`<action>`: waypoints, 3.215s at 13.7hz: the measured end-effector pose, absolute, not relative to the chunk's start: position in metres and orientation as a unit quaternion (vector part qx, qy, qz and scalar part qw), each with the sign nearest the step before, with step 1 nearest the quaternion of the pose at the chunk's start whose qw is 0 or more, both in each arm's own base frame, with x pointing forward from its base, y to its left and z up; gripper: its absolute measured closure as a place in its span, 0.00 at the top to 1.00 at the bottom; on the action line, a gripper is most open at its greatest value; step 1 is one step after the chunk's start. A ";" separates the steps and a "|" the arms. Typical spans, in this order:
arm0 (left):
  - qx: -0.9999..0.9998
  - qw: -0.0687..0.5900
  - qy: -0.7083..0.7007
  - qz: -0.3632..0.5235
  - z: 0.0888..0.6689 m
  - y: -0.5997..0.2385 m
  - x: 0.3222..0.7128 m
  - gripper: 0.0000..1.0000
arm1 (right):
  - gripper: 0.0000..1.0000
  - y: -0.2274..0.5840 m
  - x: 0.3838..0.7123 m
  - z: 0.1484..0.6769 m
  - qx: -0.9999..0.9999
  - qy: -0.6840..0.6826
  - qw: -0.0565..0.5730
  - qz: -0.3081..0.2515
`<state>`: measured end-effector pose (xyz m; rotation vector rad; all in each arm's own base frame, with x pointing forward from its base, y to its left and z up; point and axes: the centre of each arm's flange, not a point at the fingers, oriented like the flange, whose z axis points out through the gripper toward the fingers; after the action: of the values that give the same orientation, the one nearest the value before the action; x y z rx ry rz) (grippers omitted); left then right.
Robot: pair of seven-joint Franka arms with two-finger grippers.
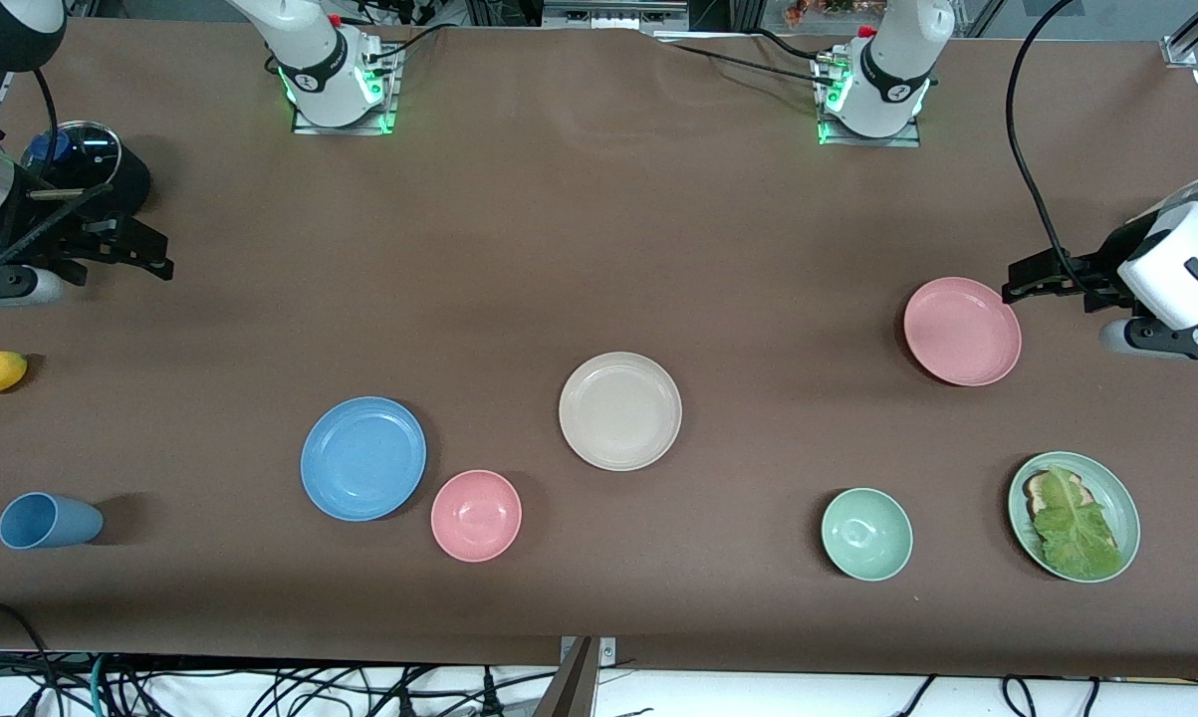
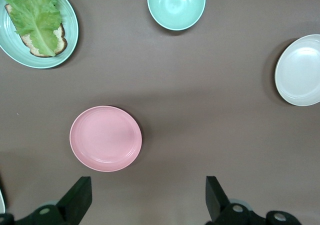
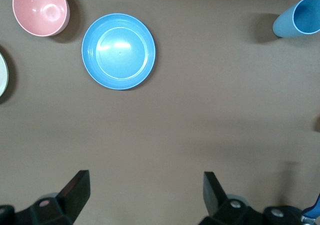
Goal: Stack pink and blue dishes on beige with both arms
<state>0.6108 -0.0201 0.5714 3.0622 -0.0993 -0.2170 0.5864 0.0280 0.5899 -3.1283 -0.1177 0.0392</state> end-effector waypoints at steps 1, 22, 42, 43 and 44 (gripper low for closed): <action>0.996 0.035 -0.032 -0.071 0.571 -0.020 0.611 1.00 | 1.00 0.028 0.586 0.590 -0.999 -0.038 0.005 0.013; 0.996 0.035 -0.028 -0.082 0.497 -0.021 0.654 1.00 | 1.00 0.026 0.587 0.590 -0.999 -0.036 0.005 0.013; 0.979 0.139 -0.144 -0.037 0.275 0.170 0.556 1.00 | 1.00 0.024 0.587 0.590 -0.999 -0.034 0.005 0.013; 0.978 0.138 -0.153 -0.032 0.270 0.176 0.552 1.00 | 1.00 0.023 0.587 0.590 -0.999 -0.034 0.005 0.013; 0.977 0.139 -0.158 -0.028 0.267 0.181 0.548 1.00 | 1.00 0.023 0.587 0.590 -0.999 -0.033 0.005 0.013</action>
<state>0.5475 0.1812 0.2669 2.8258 -0.4556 -0.0822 0.5870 0.0232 0.5896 -3.1288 -0.1047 0.0397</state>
